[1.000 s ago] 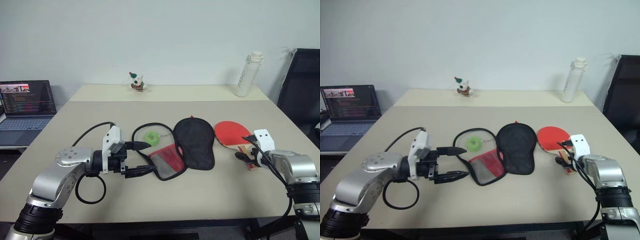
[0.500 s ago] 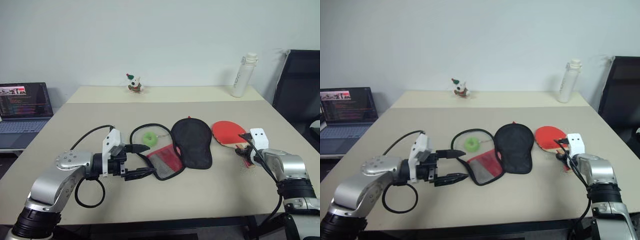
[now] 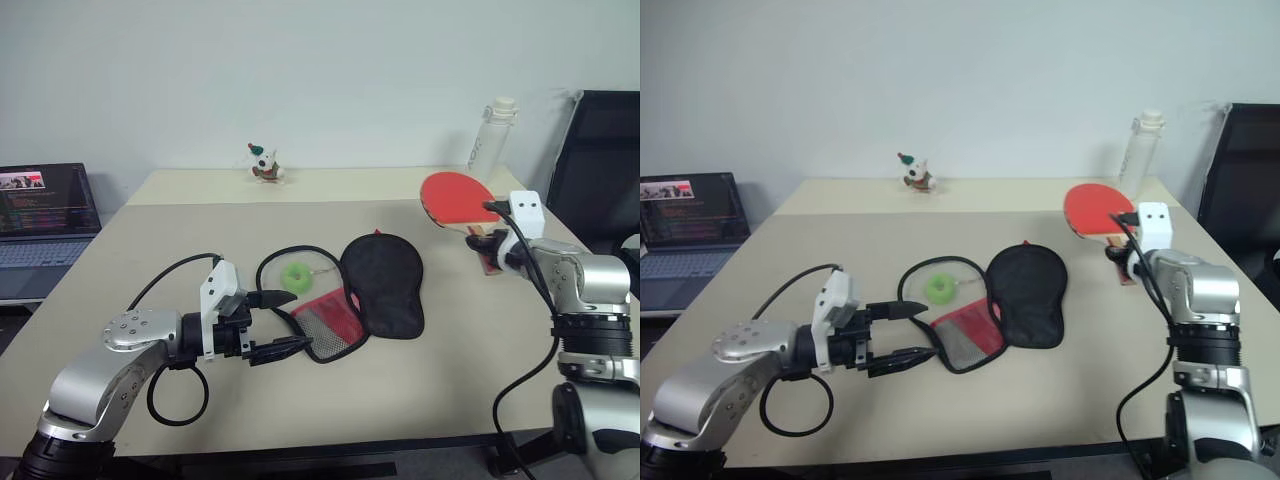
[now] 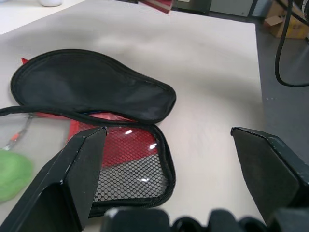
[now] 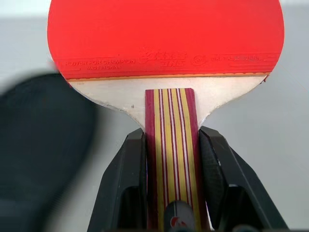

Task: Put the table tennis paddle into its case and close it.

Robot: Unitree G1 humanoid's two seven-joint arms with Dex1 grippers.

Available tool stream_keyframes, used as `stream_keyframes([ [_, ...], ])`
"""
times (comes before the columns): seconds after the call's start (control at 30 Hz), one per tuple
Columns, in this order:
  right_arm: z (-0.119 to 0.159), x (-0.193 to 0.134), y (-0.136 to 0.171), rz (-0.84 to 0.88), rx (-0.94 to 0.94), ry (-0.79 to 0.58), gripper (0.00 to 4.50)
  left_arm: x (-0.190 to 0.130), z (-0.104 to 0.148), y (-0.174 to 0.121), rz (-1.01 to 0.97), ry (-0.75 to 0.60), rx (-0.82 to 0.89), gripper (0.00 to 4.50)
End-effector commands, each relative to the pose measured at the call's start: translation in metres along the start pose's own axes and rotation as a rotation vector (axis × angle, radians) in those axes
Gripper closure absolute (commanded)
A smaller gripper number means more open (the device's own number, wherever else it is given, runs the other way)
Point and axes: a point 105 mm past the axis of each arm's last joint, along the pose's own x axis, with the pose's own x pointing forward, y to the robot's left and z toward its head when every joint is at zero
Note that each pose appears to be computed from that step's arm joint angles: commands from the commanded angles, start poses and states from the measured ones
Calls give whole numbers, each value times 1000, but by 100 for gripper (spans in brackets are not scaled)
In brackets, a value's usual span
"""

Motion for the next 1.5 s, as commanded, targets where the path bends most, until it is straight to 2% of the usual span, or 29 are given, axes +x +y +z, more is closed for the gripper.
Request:
stream_keyframes([
  [0.03,-4,-7,48,85,23,-4,340,-2,14,0,11,-31,43,0],
  [0.17,-30,-10,94,154,34,51,340,-4,13,1,15,-26,42,0],
  [0.23,-36,-10,100,160,31,66,340,-4,13,1,16,-25,42,0],
  [0.8,-80,20,91,43,-7,120,340,-7,7,0,33,-8,30,0],
  [1.17,-95,25,76,-42,-24,131,340,-8,5,-1,37,-5,25,0],
  [1.5,-104,24,80,-52,-22,150,340,-7,4,-1,37,-4,23,0],
])
